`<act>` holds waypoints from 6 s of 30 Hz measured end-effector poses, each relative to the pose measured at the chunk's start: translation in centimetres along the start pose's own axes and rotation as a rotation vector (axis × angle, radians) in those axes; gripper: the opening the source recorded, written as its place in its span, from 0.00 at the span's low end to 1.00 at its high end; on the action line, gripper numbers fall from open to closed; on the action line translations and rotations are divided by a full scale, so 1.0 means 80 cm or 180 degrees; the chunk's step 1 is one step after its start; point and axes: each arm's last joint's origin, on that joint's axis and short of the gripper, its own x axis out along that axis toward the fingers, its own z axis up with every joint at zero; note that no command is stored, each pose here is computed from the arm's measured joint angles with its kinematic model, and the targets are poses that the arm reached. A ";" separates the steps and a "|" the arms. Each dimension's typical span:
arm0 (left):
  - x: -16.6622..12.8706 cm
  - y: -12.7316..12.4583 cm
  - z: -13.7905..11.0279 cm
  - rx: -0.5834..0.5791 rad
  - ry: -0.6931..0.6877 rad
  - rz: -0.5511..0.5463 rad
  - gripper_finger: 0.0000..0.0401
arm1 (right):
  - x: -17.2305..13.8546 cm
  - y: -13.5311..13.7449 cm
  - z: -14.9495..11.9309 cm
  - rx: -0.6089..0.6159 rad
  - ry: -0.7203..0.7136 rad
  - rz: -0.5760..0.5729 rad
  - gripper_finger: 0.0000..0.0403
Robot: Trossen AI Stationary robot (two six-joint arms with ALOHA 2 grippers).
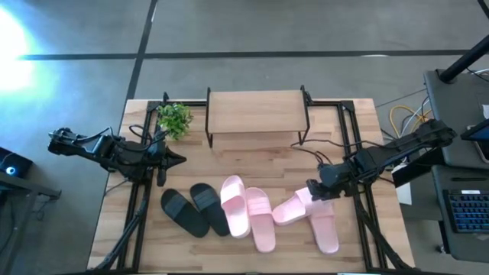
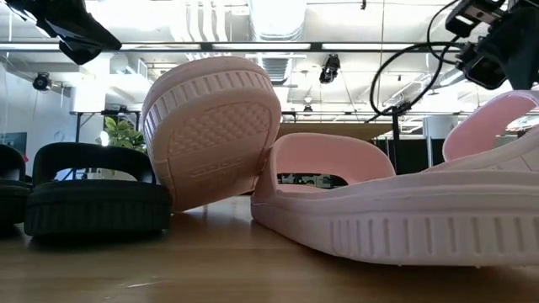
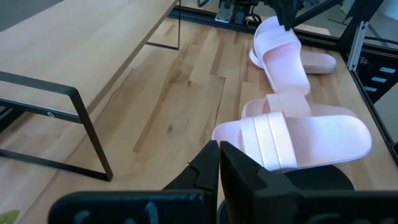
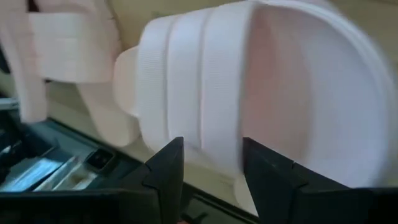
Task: Pick and place slides into the shelf
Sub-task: Put the top right pink slide on the shelf
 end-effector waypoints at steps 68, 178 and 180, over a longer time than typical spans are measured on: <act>0.000 0.002 0.023 -0.0900 -0.0749 0.0580 0.00 | -0.156 0.262 0.375 -0.3119 -0.0478 0.0514 0.03; -0.013 -0.009 0.070 -0.0639 -0.1015 0.0562 0.00 | -0.106 0.272 0.372 -0.2606 -0.1426 -0.1134 0.03; -0.012 -0.009 0.070 -0.0635 -0.1007 0.0564 0.00 | -0.106 0.273 0.372 -0.2628 -0.1416 -0.1089 0.03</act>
